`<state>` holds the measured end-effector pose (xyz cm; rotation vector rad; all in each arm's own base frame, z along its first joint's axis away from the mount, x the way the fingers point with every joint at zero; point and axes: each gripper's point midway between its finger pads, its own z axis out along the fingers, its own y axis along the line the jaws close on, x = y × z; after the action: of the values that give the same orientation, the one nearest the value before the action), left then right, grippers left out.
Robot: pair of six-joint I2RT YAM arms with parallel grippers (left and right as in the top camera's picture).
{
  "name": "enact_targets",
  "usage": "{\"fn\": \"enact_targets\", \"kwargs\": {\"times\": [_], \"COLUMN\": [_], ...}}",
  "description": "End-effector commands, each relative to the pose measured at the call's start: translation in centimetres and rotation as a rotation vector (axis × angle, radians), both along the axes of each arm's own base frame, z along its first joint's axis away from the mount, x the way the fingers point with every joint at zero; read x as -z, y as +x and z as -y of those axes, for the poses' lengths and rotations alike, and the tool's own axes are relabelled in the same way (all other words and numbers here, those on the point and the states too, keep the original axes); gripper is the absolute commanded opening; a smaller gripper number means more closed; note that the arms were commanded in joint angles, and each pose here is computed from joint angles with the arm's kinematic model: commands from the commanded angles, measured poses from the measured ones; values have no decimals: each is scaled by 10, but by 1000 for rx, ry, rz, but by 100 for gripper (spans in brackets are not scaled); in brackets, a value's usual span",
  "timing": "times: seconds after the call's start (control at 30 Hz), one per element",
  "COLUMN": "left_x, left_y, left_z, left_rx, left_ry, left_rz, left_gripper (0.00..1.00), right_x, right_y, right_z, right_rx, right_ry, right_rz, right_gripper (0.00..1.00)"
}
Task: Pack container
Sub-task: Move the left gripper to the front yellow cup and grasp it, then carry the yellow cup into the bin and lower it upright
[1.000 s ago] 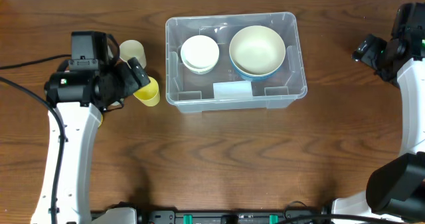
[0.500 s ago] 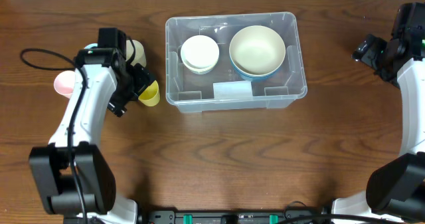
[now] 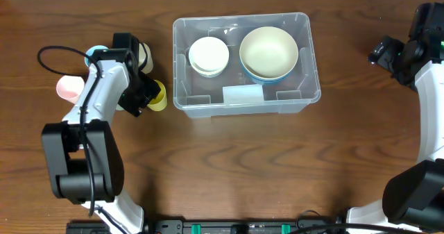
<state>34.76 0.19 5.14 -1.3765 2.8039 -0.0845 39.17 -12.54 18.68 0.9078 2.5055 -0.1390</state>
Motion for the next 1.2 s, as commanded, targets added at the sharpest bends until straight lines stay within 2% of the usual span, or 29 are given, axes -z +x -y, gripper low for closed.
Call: {"fn": "enact_targets", "kwargs": {"times": [0.0, 0.13, 0.17, 0.53, 0.83, 0.97, 1.17], "left_x": [6, 7, 7, -13, -93, -131, -186], "left_y": [1, 1, 1, -5, -42, -64, -80], "left_z": [-6, -8, -8, -8, -4, 11, 26], "left_rx": [-10, -8, 1, 187, 363, 480, 543], "left_ry": [26, 38, 38, 46, 59, 25, 56], "left_rz": [-13, -14, -13, 8, 129, 234, 392], "left_gripper": [42, 9, 6, 6, 6, 6, 6], "right_x": [-1, -1, -1, -1, -1, -1, -1], "right_y": [-1, -1, 0, 0, -1, 0, -1], "right_z": [3, 2, 2, 2, 2, 2, 2], "right_rx": [20, 19, 19, 19, 19, 19, 19], "right_ry": [2, 2, 2, 2, 2, 2, 2], "right_rz": [4, 4, 5, 5, 4, 5, 4], "right_gripper": [99, 99, 99, 99, 99, 99, 99]}}
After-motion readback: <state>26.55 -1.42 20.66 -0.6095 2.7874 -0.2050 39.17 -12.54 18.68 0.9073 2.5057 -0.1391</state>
